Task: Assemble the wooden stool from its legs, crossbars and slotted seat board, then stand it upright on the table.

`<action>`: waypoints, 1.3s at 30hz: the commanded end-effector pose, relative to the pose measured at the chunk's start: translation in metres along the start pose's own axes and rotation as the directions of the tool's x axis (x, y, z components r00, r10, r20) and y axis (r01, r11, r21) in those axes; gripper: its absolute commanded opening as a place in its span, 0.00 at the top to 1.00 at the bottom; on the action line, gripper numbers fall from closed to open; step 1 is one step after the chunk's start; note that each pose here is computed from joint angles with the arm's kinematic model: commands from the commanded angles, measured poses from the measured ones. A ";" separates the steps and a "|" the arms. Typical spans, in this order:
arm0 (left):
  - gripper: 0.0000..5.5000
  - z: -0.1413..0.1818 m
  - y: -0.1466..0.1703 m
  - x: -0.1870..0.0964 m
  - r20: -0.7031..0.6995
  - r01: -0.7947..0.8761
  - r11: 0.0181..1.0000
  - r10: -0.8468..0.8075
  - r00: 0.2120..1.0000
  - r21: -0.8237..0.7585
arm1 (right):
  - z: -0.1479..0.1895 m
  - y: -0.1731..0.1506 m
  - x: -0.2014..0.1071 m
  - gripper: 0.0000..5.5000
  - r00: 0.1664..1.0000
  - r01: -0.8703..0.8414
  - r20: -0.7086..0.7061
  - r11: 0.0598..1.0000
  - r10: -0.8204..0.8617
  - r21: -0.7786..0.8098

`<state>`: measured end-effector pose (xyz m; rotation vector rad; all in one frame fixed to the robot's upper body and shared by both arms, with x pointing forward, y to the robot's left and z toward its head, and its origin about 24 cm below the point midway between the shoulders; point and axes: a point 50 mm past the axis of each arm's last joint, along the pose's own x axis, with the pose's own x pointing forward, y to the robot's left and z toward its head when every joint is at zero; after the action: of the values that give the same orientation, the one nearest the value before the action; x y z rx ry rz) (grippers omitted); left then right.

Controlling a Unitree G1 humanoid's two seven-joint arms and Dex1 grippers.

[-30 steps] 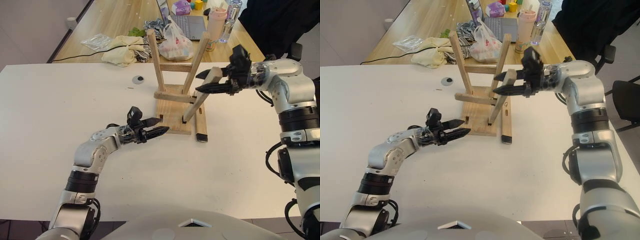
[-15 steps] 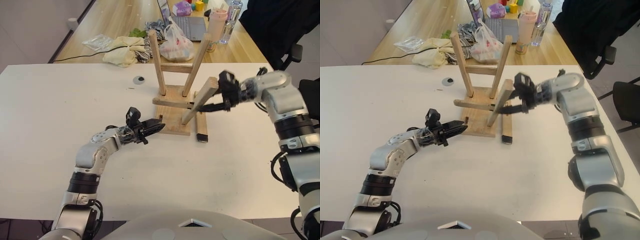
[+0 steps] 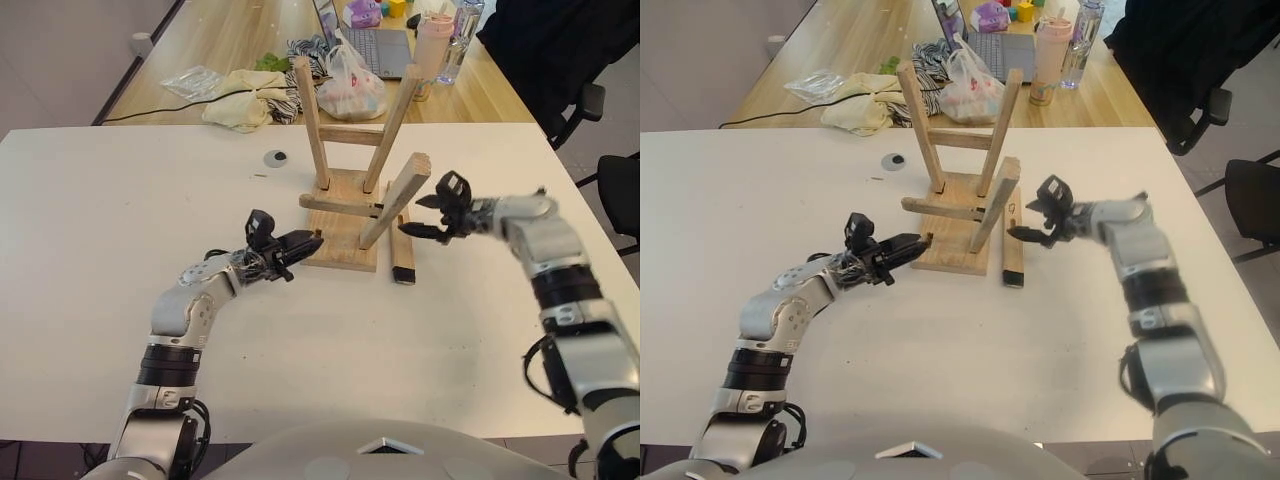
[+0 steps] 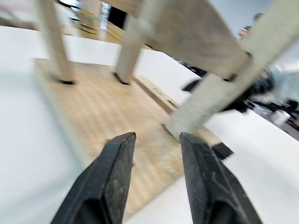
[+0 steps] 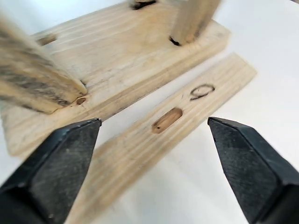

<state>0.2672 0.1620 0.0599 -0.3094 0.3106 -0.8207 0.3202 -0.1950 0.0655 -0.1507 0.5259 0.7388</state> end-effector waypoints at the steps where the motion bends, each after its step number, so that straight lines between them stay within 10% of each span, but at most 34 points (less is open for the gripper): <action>1: 0.69 0.009 0.027 -0.006 0.030 -0.207 0.978 0.206 0.978 0.036 | -0.005 0.028 0.004 0.18 0.978 0.187 0.051 0.963 -0.201 0.192; 9: 0.69 0.013 0.054 0.006 0.075 -0.414 0.910 0.412 0.908 0.024 | -0.033 0.043 0.004 0.32 0.937 0.348 -0.068 0.928 -0.342 0.133; 19: 0.69 -0.056 -0.008 0.048 -0.204 -0.243 0.967 0.254 0.945 0.077 | -0.042 0.014 -0.031 0.62 0.932 0.310 -0.178 0.949 -0.315 -0.057; 28: 0.69 -0.049 -0.017 0.051 -0.174 -0.212 0.976 0.218 0.960 0.052 | -0.046 -0.003 -0.031 0.64 0.918 0.375 -0.129 0.927 -0.375 -0.027; 35: 0.69 0.058 0.043 -0.023 0.256 -0.363 0.926 0.377 0.890 -0.101 | 0.011 -0.020 -0.038 0.64 0.867 0.433 0.241 0.899 -0.435 0.067; 39: 0.59 0.125 0.033 -0.047 0.449 -0.173 0.983 0.183 0.875 -0.064 | 0.066 -0.023 -0.058 0.64 0.763 0.367 0.526 0.922 -0.376 0.126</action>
<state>0.3068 0.2414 0.1423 -0.4547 -0.0310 -0.4251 0.3197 -0.2317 0.1152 -0.0958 0.1182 0.3107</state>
